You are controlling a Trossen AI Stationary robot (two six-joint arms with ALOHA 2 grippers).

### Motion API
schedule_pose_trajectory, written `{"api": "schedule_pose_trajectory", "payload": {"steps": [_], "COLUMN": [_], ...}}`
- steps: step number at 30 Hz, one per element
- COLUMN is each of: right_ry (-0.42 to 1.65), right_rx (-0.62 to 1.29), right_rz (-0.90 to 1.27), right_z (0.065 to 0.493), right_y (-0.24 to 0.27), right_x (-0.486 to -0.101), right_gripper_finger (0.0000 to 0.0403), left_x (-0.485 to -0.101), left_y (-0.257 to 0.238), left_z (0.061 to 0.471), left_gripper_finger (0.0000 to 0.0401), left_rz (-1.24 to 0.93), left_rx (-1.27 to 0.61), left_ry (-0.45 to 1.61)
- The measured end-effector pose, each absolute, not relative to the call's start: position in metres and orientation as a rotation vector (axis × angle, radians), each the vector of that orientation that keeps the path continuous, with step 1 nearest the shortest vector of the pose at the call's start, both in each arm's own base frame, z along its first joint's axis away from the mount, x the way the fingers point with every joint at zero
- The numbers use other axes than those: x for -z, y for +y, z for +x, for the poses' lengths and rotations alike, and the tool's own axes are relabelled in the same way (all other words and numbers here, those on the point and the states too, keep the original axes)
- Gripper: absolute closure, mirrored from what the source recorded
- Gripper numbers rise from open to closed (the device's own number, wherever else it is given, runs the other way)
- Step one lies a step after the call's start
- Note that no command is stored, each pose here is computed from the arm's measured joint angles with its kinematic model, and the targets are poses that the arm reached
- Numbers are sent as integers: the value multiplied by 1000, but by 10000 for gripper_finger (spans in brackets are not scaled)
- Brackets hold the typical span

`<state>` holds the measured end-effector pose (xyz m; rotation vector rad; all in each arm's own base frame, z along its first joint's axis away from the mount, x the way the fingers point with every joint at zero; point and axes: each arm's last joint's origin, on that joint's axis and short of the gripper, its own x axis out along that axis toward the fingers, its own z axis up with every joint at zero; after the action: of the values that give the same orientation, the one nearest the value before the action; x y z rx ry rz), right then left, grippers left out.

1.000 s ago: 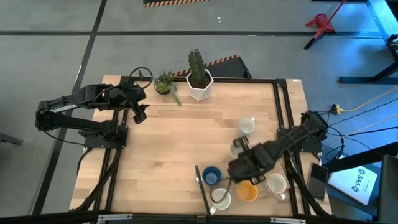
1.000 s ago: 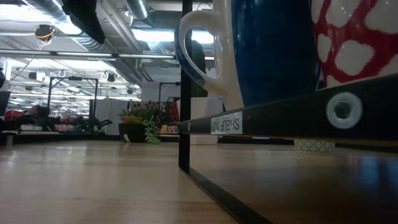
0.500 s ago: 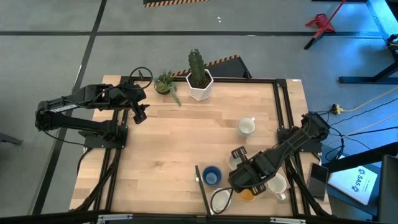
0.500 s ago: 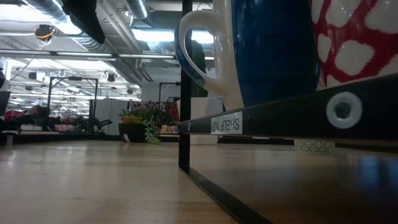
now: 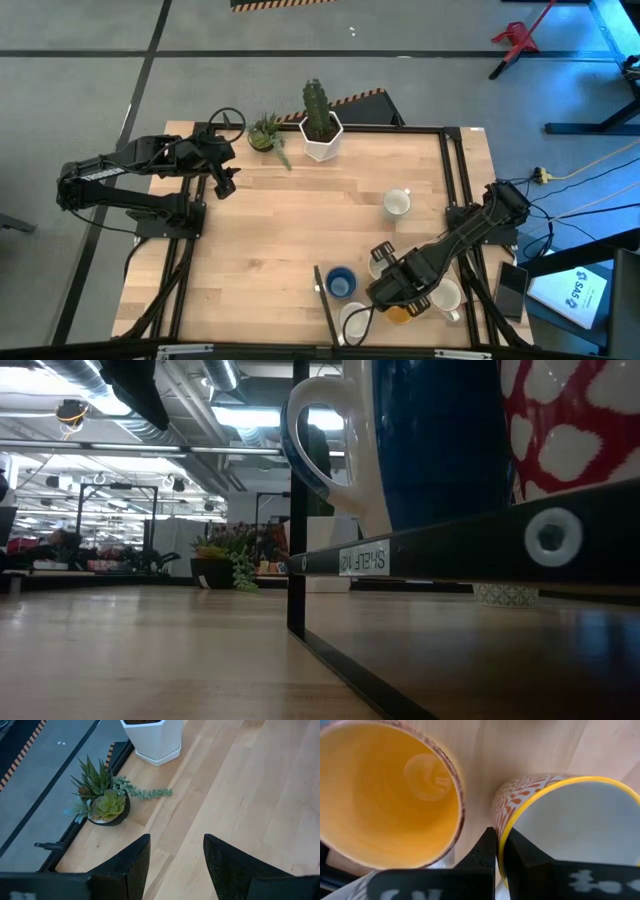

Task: Place coffee mugs
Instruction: Put the orange mug on the shelf

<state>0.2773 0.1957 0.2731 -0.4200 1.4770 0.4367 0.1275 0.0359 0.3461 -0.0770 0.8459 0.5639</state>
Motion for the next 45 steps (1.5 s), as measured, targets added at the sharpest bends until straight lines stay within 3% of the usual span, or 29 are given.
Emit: {"api": "schedule_pose_trajectory", "payload": {"steps": [36,45], "right_ry": [1464,1489], "right_rx": [-469,-453], "right_rz": [-446,-432], "right_z": [277,277], "right_y": [196,195], "right_x": [-262,-259], "right_gripper_finger": [401,330], "left_x": [-346,-346], "left_y": [36,36], "left_z": [128,128], "left_gripper_finger": [222,222], "left_rz": [-77,-77], "left_rx": [-564,-564], "left_ry": [846,846]}}
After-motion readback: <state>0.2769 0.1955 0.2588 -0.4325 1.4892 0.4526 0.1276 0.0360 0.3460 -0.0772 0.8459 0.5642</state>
